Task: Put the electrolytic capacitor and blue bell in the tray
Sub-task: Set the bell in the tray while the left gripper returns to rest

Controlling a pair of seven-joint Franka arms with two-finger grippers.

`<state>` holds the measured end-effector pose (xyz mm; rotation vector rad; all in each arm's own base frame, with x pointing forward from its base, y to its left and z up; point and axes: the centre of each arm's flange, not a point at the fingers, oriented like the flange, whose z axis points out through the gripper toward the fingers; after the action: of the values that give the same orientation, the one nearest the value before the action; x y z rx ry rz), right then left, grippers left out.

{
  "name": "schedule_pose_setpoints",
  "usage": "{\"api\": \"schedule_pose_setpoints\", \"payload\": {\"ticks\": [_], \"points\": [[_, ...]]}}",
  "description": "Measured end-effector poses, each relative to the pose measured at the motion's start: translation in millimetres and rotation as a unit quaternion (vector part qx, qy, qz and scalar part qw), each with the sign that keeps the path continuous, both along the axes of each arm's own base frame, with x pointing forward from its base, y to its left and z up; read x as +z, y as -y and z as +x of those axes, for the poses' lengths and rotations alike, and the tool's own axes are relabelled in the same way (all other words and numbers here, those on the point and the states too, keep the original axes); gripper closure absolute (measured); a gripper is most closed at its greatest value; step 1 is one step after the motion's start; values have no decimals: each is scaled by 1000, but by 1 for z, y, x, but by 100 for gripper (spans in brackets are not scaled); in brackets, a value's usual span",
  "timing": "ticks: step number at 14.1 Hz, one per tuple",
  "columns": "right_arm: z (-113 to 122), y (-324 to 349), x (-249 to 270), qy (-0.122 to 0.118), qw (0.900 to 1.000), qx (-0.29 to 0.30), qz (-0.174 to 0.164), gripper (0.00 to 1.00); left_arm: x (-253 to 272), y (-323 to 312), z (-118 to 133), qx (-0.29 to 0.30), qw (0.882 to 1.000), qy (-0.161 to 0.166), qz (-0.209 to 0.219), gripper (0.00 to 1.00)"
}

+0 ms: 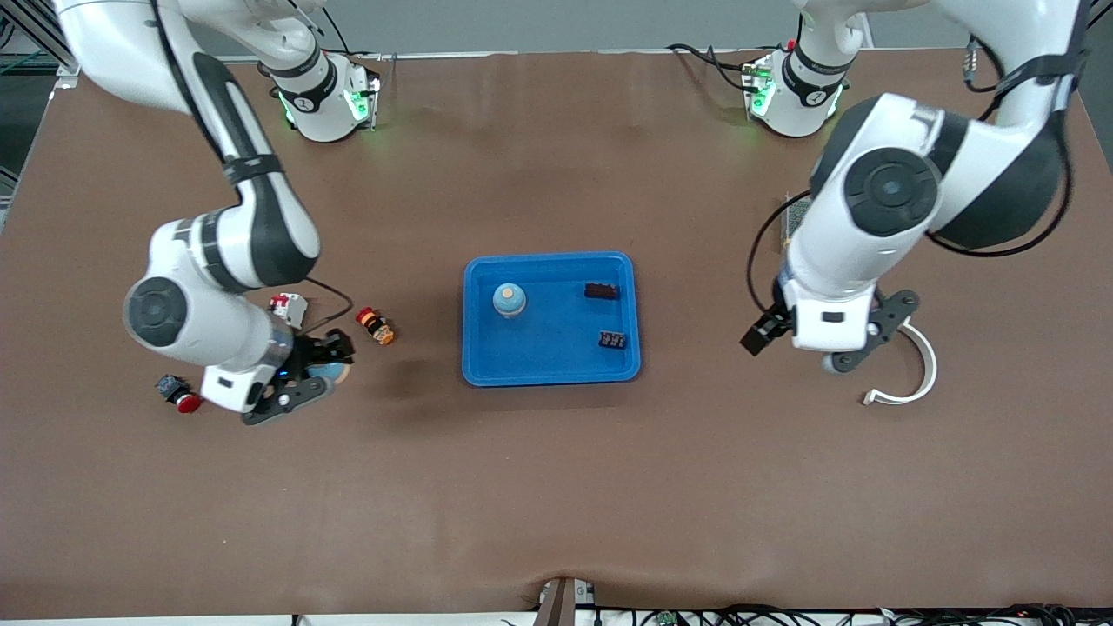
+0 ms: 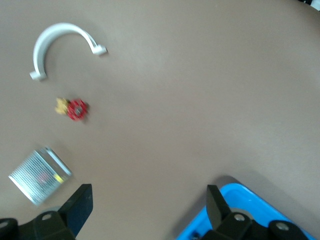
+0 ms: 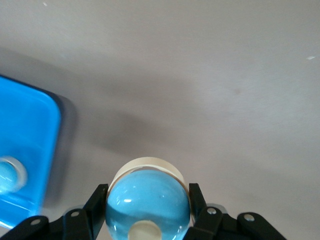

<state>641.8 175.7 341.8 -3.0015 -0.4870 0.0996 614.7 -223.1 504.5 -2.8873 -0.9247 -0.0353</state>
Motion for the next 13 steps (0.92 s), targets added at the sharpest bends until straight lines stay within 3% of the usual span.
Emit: {"api": "schedule_pose_setpoints", "payload": {"ticks": [7,13], "points": [[-44,-155,0,11,991,-136,-1,31,58,-96,-2,-155,988,-13,10,0],[-48,-186,-52,21,988,-152,6,31,99,-160,-27,-238,971,-34,5,0]]}}
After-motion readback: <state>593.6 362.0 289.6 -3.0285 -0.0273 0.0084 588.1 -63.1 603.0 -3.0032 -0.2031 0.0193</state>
